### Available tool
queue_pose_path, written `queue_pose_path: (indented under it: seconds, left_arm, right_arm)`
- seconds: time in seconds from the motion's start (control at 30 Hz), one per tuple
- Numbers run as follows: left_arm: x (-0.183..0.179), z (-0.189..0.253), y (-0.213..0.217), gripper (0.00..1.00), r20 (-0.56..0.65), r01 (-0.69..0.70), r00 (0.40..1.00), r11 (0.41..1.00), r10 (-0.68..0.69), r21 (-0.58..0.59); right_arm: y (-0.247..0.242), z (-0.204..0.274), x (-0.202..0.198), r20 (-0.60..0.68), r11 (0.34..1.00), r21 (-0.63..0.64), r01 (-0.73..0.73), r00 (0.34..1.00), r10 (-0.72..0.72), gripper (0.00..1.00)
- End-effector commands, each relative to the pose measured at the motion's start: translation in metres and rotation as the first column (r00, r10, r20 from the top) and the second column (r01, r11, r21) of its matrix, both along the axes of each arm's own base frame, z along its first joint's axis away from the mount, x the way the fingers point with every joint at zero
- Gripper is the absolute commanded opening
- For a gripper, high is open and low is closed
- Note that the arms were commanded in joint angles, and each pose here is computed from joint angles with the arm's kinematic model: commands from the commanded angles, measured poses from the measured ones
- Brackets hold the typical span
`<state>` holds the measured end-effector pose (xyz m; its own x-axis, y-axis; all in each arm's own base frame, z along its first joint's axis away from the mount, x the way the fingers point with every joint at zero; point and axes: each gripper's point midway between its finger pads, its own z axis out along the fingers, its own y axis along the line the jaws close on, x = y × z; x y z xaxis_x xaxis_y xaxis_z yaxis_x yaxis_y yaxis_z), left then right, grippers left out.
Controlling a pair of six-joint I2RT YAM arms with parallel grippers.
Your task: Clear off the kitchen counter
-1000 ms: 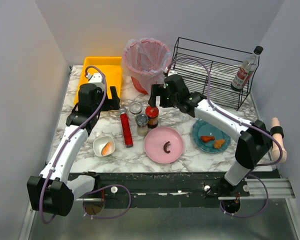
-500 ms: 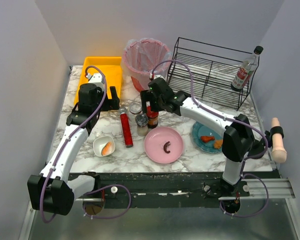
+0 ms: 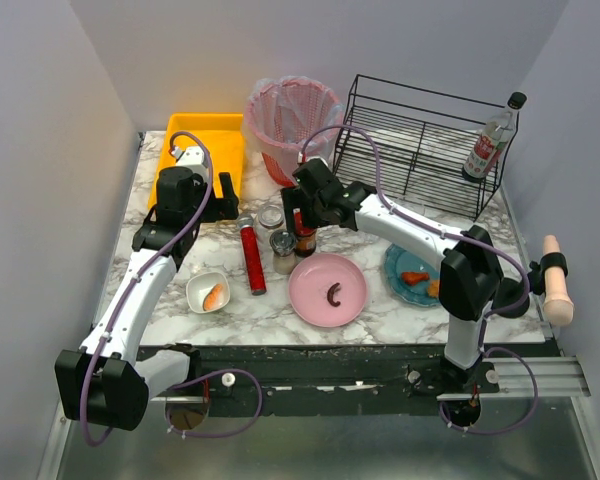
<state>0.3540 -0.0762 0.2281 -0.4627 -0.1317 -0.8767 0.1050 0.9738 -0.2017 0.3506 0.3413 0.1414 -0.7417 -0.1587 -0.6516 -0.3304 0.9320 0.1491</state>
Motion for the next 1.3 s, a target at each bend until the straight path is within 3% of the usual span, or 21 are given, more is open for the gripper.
queue_pose_path:
  seconds: [0.0, 0.33, 0.6, 0.97, 1.27]
  left_arm:
    - [-0.003, 0.004, 0.002, 0.99, 0.004, -0.003, 1.0, 1.0, 0.003, -0.004]
    - [-0.003, 0.002, 0.004, 0.99, -0.001, -0.011, 1.0, 1.0, 0.011, 0.004]
    - [-0.003, 0.004, 0.004, 0.99, 0.003, -0.011, 1.0, 1.0, 0.011, 0.003]
    - [-0.003, 0.004, 0.005, 0.99, 0.005, -0.013, 1.0, 1.0, 0.013, 0.003]
    - [-0.003, 0.004, 0.005, 0.99, 0.005, -0.014, 1.0, 1.0, 0.014, 0.004]
  right_arm:
    - [0.003, -0.017, -0.01, -0.051, 1.0, -0.016, -0.019, 0.999, 0.018, 0.96]
    - [0.009, -0.02, -0.011, -0.074, 0.999, -0.009, -0.035, 0.997, 0.035, 0.83]
    - [0.007, -0.008, -0.005, -0.041, 1.0, 0.001, -0.004, 0.999, 0.004, 0.53]
    - [-0.017, 0.082, 0.034, 0.143, 0.996, 0.091, 0.018, 0.989, -0.031, 0.11]
    - [-0.101, 0.173, 0.083, 0.284, 0.973, 0.187, 0.134, 0.941, -0.185, 0.05]
